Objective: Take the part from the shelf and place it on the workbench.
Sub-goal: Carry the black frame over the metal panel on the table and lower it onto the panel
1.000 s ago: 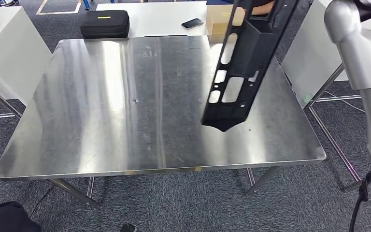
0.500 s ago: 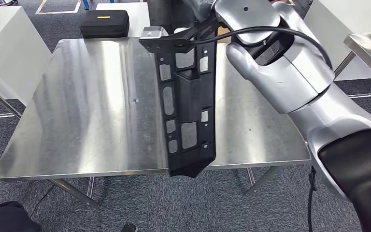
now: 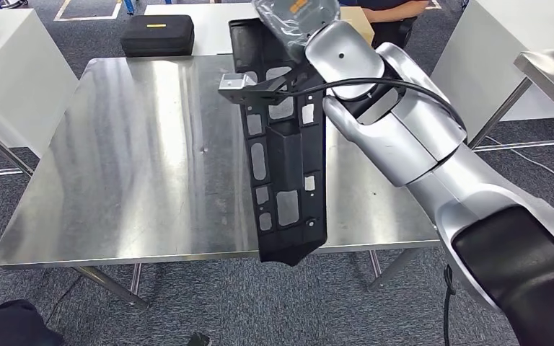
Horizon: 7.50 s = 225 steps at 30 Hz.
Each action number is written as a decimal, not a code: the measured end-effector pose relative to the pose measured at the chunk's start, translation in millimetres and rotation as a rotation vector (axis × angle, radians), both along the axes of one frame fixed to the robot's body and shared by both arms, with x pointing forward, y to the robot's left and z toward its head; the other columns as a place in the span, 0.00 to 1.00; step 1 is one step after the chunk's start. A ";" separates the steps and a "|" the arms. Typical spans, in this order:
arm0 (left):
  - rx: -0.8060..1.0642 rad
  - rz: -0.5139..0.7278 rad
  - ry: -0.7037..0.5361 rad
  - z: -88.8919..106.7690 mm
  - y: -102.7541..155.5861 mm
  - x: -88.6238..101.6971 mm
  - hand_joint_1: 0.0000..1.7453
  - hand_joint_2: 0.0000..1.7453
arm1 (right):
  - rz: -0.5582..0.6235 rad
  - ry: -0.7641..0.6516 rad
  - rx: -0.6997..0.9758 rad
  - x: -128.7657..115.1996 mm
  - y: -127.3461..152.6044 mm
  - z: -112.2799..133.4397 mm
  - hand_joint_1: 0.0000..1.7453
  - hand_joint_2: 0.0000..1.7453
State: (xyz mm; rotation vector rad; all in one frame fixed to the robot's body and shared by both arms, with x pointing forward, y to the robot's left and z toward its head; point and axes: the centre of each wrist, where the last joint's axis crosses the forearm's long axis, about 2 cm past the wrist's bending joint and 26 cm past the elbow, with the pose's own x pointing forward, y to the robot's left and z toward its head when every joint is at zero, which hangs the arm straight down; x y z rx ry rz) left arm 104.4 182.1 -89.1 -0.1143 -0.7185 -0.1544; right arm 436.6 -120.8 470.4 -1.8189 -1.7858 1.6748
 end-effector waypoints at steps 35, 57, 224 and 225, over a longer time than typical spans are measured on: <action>-0.046 0.013 0.019 3.5 -13.7 1.6 0.00 1.00 | -0.018 -0.094 -0.034 8.5 36.6 49.1 1.00 1.00; -0.038 -0.056 0.032 6.3 -23.0 3.4 0.00 1.00 | -0.010 -0.095 -0.087 19.4 35.8 51.1 1.00 1.00; -0.109 -0.200 0.004 11.3 -40.3 4.1 0.00 0.00 | -0.118 -0.198 0.027 30.7 -81.9 146.4 0.00 0.00; -0.104 -0.186 0.001 10.1 -37.9 2.0 0.00 0.00 | -0.132 -0.212 0.060 30.2 -101.0 154.1 0.00 0.00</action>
